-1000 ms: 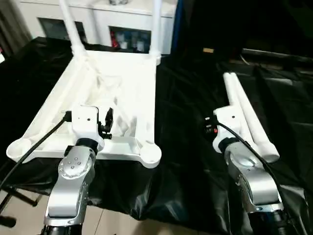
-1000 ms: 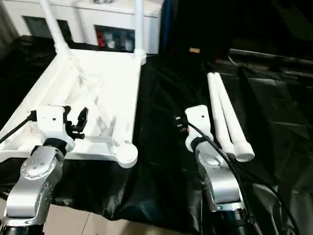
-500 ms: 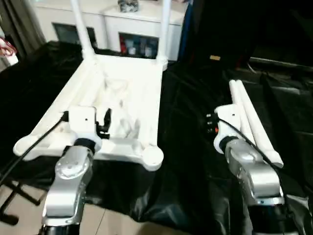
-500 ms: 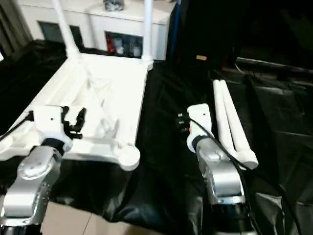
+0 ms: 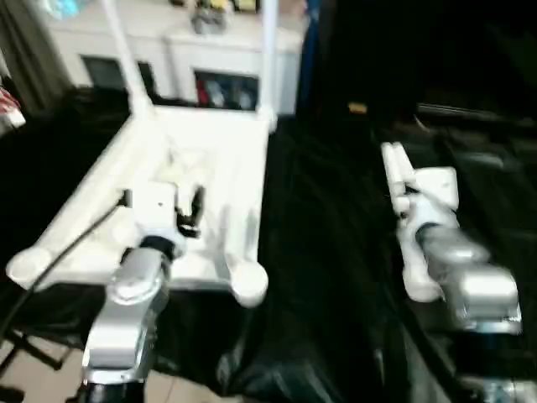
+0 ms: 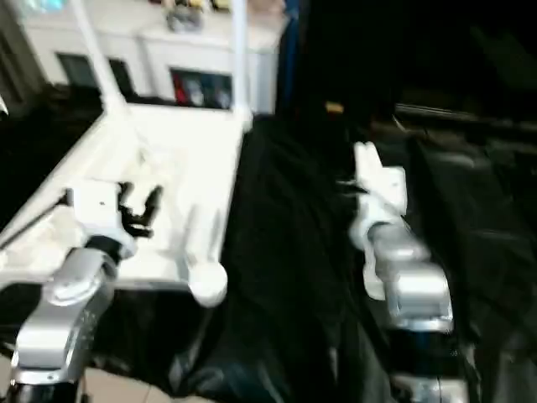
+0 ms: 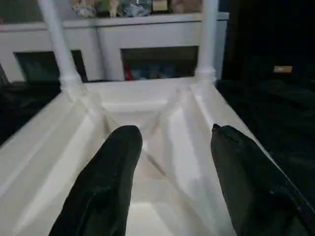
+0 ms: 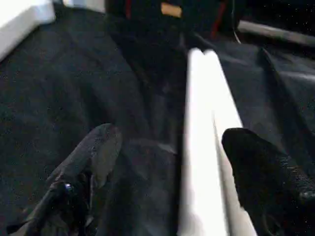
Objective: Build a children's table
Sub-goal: Rotate table base, then pick table leg
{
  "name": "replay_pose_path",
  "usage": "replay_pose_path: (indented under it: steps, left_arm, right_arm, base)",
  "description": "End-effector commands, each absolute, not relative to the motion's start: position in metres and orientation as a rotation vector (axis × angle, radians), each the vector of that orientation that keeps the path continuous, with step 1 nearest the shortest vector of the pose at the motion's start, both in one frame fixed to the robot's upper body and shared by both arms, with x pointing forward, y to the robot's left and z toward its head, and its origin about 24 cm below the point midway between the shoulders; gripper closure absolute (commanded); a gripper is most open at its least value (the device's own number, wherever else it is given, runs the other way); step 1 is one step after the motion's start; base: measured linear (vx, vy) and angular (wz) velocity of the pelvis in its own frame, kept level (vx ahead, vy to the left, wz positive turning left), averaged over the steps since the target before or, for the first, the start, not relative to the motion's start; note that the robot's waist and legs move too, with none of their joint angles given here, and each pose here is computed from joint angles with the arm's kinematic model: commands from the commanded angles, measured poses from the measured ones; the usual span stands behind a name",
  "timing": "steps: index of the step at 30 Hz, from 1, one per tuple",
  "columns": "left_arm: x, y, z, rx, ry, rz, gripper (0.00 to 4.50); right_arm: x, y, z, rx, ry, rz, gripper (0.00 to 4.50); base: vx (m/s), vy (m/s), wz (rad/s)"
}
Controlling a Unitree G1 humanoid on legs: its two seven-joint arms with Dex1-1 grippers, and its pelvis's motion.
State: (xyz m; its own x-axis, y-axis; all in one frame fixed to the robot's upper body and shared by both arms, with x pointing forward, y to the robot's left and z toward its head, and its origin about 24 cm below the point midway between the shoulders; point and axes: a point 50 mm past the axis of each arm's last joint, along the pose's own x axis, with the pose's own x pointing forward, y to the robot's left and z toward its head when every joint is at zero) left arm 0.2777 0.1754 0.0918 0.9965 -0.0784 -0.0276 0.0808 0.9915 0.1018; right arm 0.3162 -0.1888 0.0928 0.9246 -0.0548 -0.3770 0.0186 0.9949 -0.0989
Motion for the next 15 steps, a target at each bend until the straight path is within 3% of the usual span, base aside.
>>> replay_pose_path:
  steps: [1, 4, 6, 7, 9, 15]
  left_arm:
    - [0.278, 0.171, 0.093, 0.103, 0.017, -0.136, 1.85]
    - [0.275, 0.165, 0.095, 0.122, 0.013, -0.211, 1.85]
    - [0.270, 0.155, 0.102, 0.074, 0.003, -0.392, 1.67]
    - [0.270, 0.155, 0.102, 0.074, 0.003, -0.392, 1.56]
    - [0.261, 0.140, 0.109, 0.083, 0.049, -0.635, 1.49]
    - [0.253, 0.129, 0.114, 0.145, 0.076, -0.821, 1.07]
  right_arm:
    - [0.317, -0.195, 0.095, -0.108, 0.418, -0.068, 0.46]
    - [0.318, -0.199, 0.097, -0.109, 0.446, -0.075, 0.19]
    - [0.324, -0.206, 0.099, -0.064, 0.467, -0.080, 0.00]
    - [0.324, -0.206, 0.099, -0.064, 0.467, -0.080, 0.00]
    - [0.329, -0.213, 0.100, -0.073, 0.501, -0.097, 0.00]
    - [0.337, -0.214, 0.096, -0.017, 0.578, -0.053, 0.00]
  base:
    - [0.125, 0.028, -0.13]
    - [0.042, -0.009, -0.04]
    - [-0.062, 0.018, -0.05]
    - [0.000, 0.000, 0.00]
    - [0.000, 0.000, 0.00]
    - [-0.076, -0.014, -0.02]
